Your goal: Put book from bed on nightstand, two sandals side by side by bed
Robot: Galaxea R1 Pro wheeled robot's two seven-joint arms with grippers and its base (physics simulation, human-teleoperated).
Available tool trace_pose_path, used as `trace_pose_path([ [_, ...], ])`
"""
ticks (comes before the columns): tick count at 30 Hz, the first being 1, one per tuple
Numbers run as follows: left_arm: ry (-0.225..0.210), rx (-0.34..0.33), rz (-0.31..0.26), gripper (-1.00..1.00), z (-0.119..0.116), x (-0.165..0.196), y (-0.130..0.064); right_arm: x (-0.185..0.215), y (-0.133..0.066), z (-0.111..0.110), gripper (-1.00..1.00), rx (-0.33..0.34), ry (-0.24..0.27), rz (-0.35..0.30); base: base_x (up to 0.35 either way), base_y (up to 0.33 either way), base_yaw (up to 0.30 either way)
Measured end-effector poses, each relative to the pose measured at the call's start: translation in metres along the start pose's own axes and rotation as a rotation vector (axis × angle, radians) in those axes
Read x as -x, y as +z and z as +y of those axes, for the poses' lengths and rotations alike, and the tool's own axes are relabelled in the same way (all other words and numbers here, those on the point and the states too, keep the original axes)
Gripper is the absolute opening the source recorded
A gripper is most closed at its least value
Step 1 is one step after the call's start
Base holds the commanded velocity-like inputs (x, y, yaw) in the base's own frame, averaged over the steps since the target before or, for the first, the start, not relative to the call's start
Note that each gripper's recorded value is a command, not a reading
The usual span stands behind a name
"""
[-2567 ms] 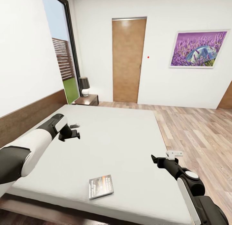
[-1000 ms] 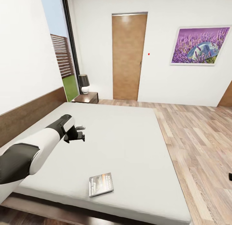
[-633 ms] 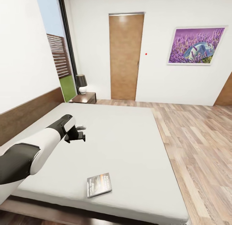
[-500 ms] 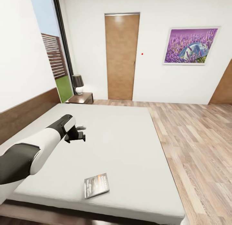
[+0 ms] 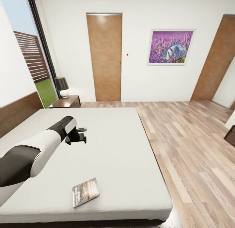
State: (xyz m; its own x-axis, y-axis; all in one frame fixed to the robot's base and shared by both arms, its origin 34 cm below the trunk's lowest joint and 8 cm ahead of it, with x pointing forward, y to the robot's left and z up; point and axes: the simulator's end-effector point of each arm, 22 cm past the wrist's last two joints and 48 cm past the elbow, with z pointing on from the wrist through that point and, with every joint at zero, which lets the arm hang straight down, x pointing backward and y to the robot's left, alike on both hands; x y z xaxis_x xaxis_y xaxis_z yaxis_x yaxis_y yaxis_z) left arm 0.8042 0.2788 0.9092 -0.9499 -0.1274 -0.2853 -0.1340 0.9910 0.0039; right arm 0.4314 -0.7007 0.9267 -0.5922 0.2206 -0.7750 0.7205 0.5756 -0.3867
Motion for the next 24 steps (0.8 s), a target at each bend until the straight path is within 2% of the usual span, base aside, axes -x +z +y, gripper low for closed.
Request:
trace_pose_path([
  [5, 0.000, -0.001, 0.000, 1.00, 0.000, 0.000, 0.000, -0.009, 0.005, -0.001, 1.00, -0.002, -0.005, 0.021, 0.000, 0.017, -0.283],
  [9, -0.001, -0.004, 0.001, 1.00, 0.000, 0.000, 0.000, -0.015, 0.011, 0.000, 1.00, -0.002, -0.010, 0.016, 0.000, 0.122, -0.149],
  [18, -0.001, -0.008, 0.001, 1.00, -0.001, 0.000, 0.000, -0.019, 0.017, -0.003, 1.00, -0.031, -0.064, -0.021, 0.000, 0.130, -0.038],
  [24, -0.003, -0.008, 0.000, 1.00, 0.000, 0.000, 0.000, -0.019, 0.018, -0.003, 1.00, -0.035, -0.079, -0.027, 0.000, 0.107, -0.007],
])
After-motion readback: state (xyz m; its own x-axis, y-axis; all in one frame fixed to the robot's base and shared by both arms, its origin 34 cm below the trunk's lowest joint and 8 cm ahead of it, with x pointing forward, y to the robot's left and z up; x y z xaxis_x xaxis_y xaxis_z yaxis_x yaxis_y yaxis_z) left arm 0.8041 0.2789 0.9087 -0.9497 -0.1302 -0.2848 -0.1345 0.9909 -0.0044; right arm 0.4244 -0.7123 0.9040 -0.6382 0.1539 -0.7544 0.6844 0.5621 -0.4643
